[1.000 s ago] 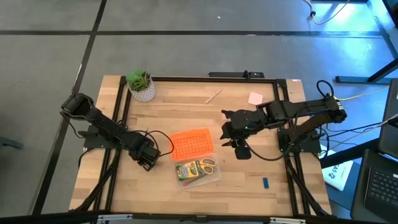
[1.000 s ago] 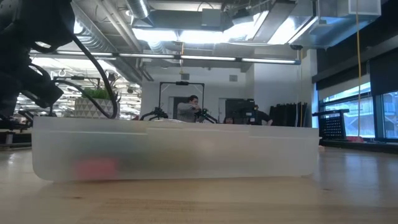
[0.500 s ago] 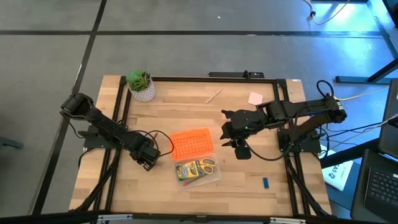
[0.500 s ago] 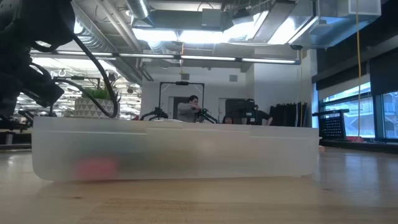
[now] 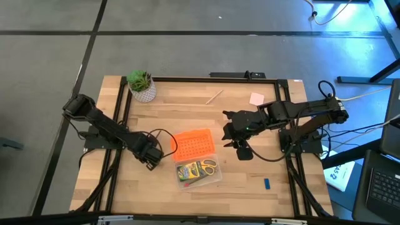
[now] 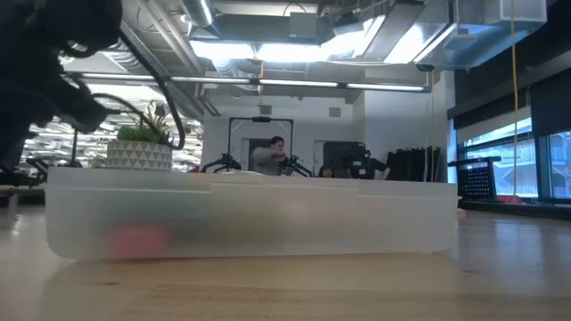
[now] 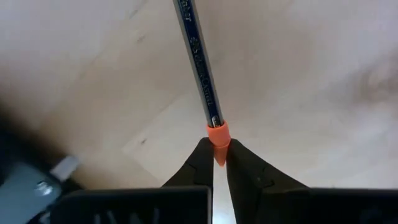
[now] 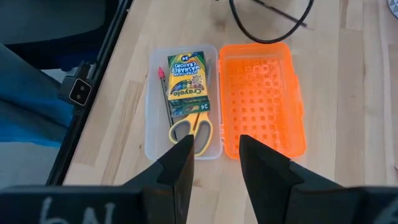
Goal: Pack school essentials
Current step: Put the black pencil into the orange supply box
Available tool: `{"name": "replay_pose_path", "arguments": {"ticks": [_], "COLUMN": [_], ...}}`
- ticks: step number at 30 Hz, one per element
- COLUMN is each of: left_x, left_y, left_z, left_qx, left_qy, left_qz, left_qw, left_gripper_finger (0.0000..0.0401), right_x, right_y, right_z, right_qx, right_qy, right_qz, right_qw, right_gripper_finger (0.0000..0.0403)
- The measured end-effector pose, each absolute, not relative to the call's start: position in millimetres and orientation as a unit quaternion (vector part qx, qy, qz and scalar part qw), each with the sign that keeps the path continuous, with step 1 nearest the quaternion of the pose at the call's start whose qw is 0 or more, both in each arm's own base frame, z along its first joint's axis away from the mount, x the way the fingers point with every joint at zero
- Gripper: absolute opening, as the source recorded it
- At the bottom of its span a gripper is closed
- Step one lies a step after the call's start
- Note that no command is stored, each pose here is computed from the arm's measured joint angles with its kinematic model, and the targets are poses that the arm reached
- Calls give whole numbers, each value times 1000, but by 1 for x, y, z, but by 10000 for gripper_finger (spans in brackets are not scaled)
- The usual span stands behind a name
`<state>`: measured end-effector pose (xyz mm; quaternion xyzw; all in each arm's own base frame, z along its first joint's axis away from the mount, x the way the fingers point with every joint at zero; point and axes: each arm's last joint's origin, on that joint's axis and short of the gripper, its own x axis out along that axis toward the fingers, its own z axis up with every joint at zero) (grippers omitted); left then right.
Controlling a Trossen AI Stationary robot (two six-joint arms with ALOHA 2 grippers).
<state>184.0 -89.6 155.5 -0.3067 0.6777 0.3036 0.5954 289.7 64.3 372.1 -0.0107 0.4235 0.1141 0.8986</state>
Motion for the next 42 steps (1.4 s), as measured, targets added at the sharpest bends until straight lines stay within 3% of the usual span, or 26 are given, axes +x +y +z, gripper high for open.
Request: {"name": "replay_pose_path", "arguments": {"ticks": [7,16,21,28,42], "left_x": [195,232,251,279,312], "left_y": [-94,-110,-119,-132,-162], "left_z": [187,245,257,248,191], "left_qx": [-282,-237,-209,-176,-161], "left_qy": [679,620,553,497,522], "left_qz": [299,138,36,-41,-124], "left_qw": [608,735,806,849,828], "left_gripper_finger": [15,15,15,15,15], "right_x": [289,286,284,284,284], "right_y": [64,63,62,58,56], "right_z": [372,369,367,367,367], "right_qx": [-11,-10,-17,-40,-63], "right_qy": [427,446,458,458,453], "right_qz": [114,111,79,32,-5], "right_qw": [897,888,886,887,889], "right_gripper_finger": [130,129,129,129,129]}}
